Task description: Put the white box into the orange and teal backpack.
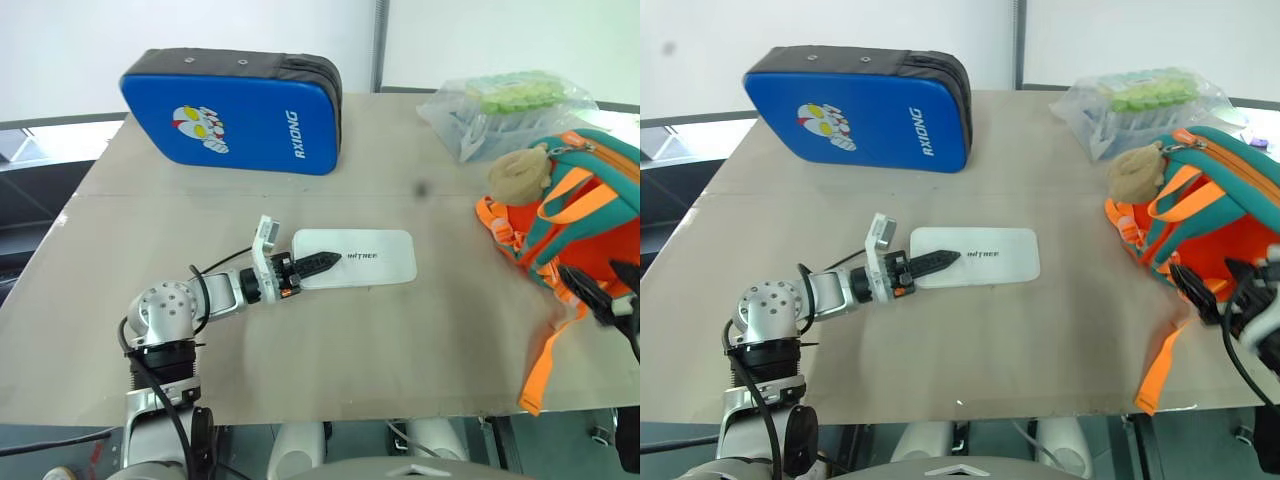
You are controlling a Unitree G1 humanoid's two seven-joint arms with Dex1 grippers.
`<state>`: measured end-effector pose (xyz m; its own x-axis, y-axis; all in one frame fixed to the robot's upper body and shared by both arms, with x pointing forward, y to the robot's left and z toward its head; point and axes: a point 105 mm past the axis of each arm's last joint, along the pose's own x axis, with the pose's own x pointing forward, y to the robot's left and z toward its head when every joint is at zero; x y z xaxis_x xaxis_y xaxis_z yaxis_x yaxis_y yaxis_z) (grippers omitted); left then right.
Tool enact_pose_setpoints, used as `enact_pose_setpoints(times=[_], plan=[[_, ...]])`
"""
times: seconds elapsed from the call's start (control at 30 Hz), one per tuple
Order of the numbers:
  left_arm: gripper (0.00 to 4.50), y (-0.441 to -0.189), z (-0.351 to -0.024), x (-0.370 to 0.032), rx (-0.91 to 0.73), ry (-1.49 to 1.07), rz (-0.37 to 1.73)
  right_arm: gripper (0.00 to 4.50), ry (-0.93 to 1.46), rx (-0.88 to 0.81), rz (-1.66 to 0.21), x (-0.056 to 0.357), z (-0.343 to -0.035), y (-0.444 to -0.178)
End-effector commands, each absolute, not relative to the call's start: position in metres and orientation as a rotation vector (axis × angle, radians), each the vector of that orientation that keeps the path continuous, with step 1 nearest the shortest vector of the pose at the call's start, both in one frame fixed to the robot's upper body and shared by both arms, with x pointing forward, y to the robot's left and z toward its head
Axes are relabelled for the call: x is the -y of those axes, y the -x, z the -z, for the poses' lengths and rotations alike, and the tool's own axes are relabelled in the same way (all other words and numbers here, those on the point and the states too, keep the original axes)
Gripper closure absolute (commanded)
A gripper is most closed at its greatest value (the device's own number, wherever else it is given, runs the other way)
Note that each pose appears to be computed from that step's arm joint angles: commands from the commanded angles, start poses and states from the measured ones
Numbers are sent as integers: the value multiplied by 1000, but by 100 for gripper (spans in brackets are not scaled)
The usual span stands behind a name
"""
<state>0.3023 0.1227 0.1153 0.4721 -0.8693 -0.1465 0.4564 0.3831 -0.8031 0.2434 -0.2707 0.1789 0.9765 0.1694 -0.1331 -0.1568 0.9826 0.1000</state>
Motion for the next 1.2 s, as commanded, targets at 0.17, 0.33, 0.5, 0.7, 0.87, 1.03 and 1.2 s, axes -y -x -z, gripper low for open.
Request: enact_pose_setpoints(times=[0.17,0.33,0.5,0.7,0.87,1.03,1.2], plan=[[347,-303,-125,-129,-527,765,877,53,-86,-58,-141,266,-189,-309],[347,-298,-128,-136,-447,807,805,273,63,-4,-194,262,-201,-329],[347,-308,-143,-151,-285,897,682,446,76,134,-526,209,-240,-336],[347,-313,-182,-178,-26,907,582,446,49,237,-986,138,-288,-320],[347,-297,-214,-198,163,758,575,446,22,167,-1313,102,-288,-292],[347,-277,-241,-207,262,641,634,446,28,81,-1450,84,-270,-280],[347,-260,-249,-191,272,495,751,446,91,-18,-1455,80,-236,-285]])
